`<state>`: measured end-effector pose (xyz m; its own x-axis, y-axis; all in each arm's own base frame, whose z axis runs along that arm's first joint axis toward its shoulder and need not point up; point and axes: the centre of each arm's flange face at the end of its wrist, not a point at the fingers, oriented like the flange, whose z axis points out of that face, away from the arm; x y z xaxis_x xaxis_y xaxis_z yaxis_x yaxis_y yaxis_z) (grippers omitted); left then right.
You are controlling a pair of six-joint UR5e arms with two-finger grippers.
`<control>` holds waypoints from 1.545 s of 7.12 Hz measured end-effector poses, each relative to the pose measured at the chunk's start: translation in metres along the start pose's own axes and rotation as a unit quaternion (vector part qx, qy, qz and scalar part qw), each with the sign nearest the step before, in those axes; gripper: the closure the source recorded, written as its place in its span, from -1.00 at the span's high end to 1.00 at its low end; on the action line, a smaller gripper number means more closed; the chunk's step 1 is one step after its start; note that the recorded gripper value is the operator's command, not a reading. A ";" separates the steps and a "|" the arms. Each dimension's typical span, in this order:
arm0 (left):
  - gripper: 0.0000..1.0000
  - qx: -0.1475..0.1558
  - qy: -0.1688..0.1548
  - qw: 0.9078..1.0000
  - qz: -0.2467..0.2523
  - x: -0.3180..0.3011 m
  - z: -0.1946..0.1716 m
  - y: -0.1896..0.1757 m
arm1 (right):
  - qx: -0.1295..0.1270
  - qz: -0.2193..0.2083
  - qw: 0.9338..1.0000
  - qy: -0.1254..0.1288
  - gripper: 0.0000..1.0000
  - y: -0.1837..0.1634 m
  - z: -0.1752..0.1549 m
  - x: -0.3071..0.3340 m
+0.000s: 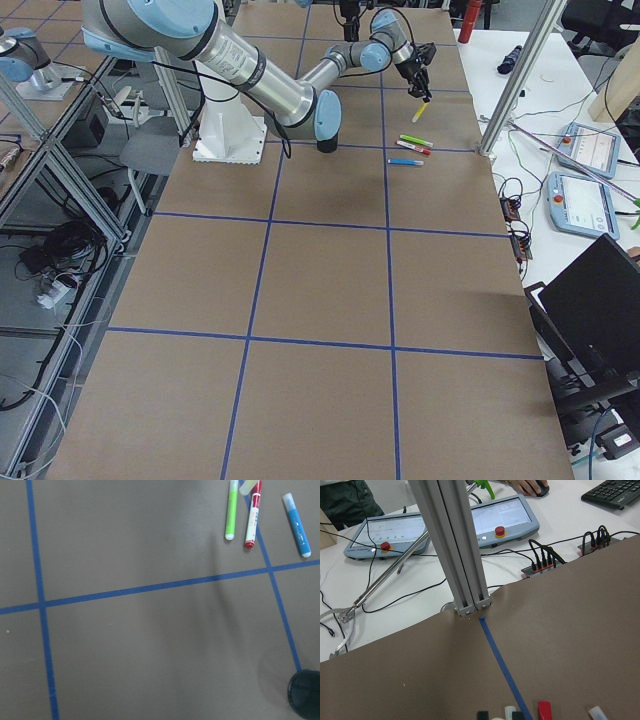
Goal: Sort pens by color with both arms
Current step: 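Carry the yellow highlighter past the other pens, lower it beside the green one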
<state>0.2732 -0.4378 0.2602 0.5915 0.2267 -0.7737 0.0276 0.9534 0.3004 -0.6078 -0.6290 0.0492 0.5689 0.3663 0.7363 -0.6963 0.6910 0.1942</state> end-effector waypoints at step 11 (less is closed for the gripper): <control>0.98 0.002 0.002 1.000 0.001 -0.004 -0.004 -0.001 | -0.012 -0.024 0.999 -0.019 -0.02 0.045 0.015 -0.004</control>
<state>0.2679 -0.4385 0.2610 0.5887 0.2296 -0.7750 0.0288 0.9522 0.3040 -0.6478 -0.6085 0.0649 0.5838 0.3086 0.7510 -0.6574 0.7225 0.2141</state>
